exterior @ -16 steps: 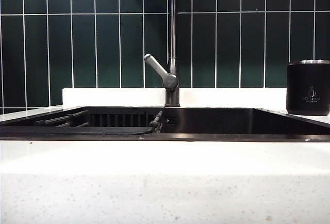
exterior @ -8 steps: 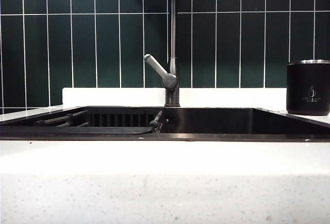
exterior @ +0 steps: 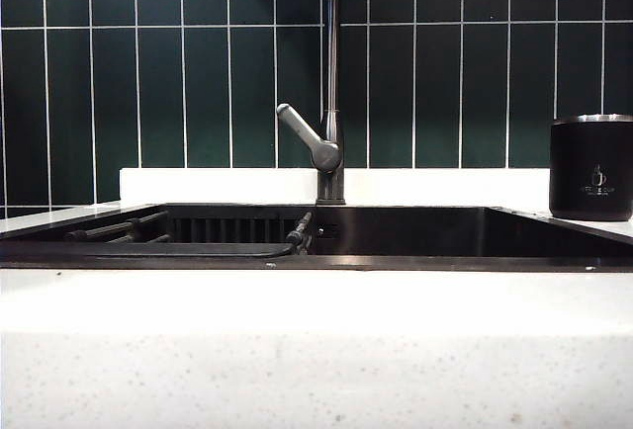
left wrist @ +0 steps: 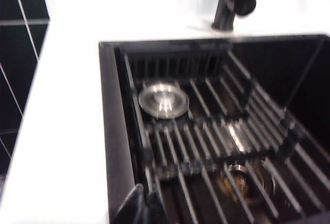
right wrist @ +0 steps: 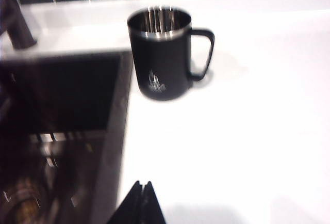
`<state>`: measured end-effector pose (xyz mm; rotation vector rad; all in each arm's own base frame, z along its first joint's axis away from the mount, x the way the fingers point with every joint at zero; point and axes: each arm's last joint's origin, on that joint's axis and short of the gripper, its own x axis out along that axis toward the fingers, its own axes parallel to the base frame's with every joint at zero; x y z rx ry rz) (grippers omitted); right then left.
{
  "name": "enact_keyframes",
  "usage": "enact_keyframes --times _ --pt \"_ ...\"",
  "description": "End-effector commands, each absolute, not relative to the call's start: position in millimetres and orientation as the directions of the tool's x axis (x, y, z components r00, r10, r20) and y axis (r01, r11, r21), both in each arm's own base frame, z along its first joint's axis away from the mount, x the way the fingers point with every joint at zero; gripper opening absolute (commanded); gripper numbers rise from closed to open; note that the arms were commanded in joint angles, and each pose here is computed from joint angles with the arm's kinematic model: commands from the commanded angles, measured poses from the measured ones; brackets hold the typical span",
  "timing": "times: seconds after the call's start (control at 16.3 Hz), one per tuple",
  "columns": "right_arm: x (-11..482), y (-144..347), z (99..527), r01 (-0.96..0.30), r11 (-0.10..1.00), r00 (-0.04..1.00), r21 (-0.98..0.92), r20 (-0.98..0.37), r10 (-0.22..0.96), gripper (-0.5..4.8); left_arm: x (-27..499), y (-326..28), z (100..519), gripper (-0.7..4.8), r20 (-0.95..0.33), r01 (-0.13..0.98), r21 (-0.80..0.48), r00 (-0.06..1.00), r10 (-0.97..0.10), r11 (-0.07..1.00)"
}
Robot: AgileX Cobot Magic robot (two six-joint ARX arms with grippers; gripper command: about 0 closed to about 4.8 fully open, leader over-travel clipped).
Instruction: Pick up the mug next to the sink, go to the faucet to get some water, pour the water into the sink, and finally put the mug back to its place.
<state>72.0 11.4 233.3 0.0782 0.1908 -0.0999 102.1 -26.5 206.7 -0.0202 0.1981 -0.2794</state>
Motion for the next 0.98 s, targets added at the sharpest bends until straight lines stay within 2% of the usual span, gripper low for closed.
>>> enact_keyframes --times 0.06,0.18,0.49,0.74,0.98 --pt "83.8 16.9 224.5 0.029 0.989 0.999 0.147 -0.038 -0.024 -0.09 105.3 -27.3 198.9 0.05 -0.139 0.274 -0.038 0.951 -0.277 0.961" --pt "90.9 19.2 207.5 0.025 0.989 1.0 0.149 -0.01 -0.023 -0.09 107.3 -27.7 191.2 -0.06 -0.103 0.274 -0.03 0.956 -0.275 0.961" --pt "98.3 24.4 177.5 -0.071 0.98 0.997 -0.184 0.01 0.074 -0.09 109.8 -28.3 168.2 -0.06 0.001 0.277 0.016 0.961 -0.277 0.961" --pt "98.7 25.7 175.0 -0.106 0.972 0.994 -0.211 0.014 0.111 -0.09 109.3 -29.3 167.8 -0.05 -0.004 0.313 0.033 0.95 -0.313 0.949" --pt "98.7 25.9 174.3 -0.114 0.965 0.993 -0.234 0.01 0.12 -0.09 109.4 -29.0 167.5 -0.05 -0.008 0.302 0.059 0.953 -0.302 0.951"
